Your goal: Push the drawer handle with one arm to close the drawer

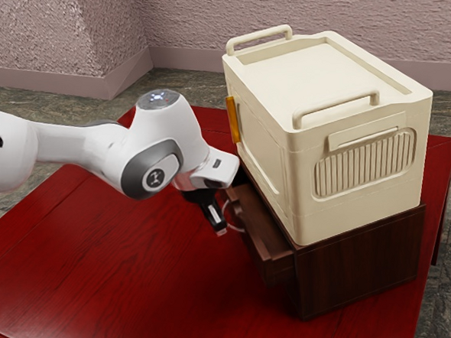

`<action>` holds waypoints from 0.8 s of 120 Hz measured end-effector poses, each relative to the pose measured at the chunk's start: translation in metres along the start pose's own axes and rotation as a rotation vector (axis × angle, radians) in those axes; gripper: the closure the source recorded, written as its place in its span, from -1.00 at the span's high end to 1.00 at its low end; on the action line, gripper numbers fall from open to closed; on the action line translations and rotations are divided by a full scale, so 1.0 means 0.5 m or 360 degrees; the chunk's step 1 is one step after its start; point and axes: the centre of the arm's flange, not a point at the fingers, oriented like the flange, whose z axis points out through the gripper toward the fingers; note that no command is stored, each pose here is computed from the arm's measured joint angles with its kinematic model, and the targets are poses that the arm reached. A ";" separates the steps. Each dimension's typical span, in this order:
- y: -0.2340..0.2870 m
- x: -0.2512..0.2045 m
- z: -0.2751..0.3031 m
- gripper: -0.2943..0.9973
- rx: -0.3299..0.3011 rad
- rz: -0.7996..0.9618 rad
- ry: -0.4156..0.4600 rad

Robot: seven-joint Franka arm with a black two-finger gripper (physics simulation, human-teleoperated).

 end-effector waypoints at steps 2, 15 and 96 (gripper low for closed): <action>-0.001 0.003 0.002 -0.46 0.0001 0.0001 0.0008; -0.013 0.020 0.009 -0.46 0.0021 0.0008 0.0068; -0.334 -0.147 -0.375 0.19 -0.0091 -0.0750 0.0136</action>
